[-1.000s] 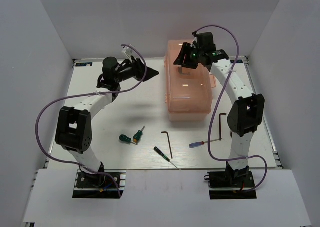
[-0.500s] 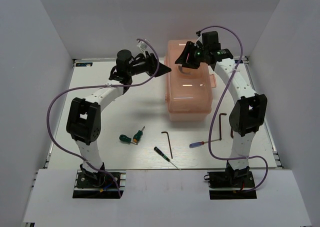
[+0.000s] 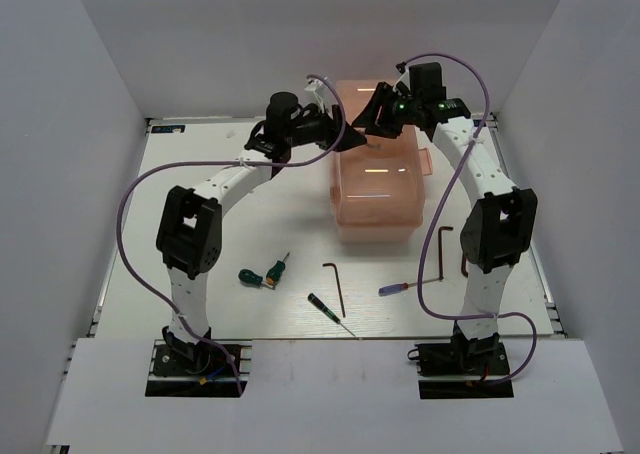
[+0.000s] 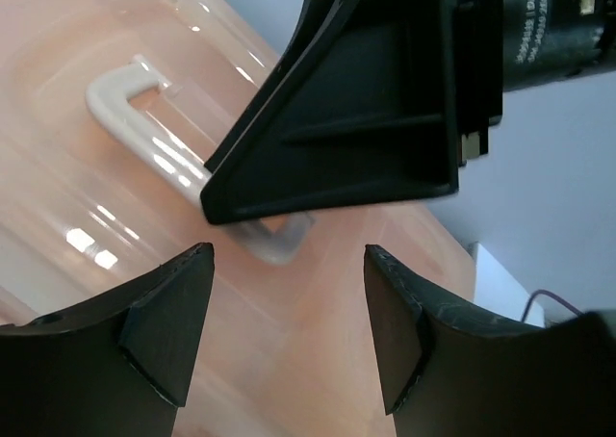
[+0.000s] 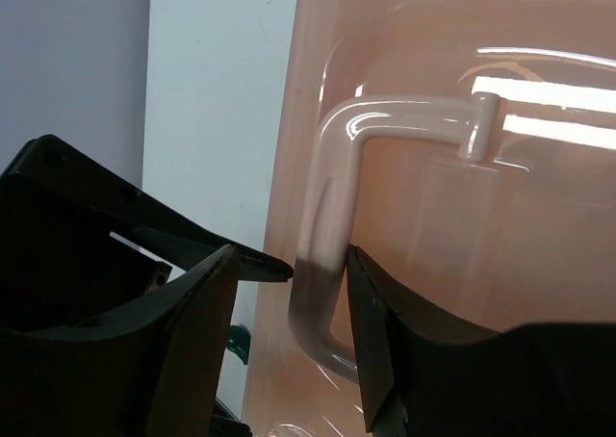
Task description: Sort the tools into containers
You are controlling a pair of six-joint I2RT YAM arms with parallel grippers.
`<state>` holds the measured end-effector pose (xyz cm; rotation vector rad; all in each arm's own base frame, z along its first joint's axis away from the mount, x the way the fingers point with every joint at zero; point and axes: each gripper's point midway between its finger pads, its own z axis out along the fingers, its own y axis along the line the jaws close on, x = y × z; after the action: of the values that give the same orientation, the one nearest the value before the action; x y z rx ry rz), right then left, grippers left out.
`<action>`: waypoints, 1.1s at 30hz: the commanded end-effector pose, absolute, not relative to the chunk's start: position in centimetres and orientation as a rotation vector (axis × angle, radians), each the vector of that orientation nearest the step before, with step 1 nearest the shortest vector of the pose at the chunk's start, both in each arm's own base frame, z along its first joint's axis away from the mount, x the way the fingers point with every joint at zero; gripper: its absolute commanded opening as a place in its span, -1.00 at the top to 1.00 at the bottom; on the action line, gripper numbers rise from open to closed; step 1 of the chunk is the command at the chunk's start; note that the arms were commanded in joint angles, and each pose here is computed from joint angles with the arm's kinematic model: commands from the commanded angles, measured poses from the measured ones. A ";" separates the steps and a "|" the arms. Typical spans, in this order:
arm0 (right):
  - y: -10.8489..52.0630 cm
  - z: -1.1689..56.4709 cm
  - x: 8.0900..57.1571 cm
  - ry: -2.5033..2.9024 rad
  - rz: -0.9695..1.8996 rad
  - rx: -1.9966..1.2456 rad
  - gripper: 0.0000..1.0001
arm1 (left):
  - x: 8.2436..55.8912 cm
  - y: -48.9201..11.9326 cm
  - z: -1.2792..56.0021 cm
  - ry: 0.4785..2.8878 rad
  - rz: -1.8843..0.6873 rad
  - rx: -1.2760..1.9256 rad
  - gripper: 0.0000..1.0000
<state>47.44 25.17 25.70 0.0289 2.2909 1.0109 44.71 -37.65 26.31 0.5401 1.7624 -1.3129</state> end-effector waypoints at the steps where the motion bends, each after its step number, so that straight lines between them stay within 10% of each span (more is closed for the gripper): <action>1: 26.7 30.3 45.3 2.202 1.151 -0.047 -0.08 | 45.2 -38.4 27.2 1.799 -1.207 0.529 -0.47; 19: 24.5 32.4 45.1 2.146 1.159 -0.051 -0.36 | 47.3 -40.2 24.2 1.984 -0.993 0.418 -0.45; 33: 5.5 24.6 46.2 2.224 0.357 0.207 -0.32 | 48.4 -40.6 23.4 2.017 -0.956 0.358 -0.17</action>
<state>46.07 10.98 30.75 0.1020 2.1017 0.4930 48.23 -40.69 25.03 0.3896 1.9455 -0.9874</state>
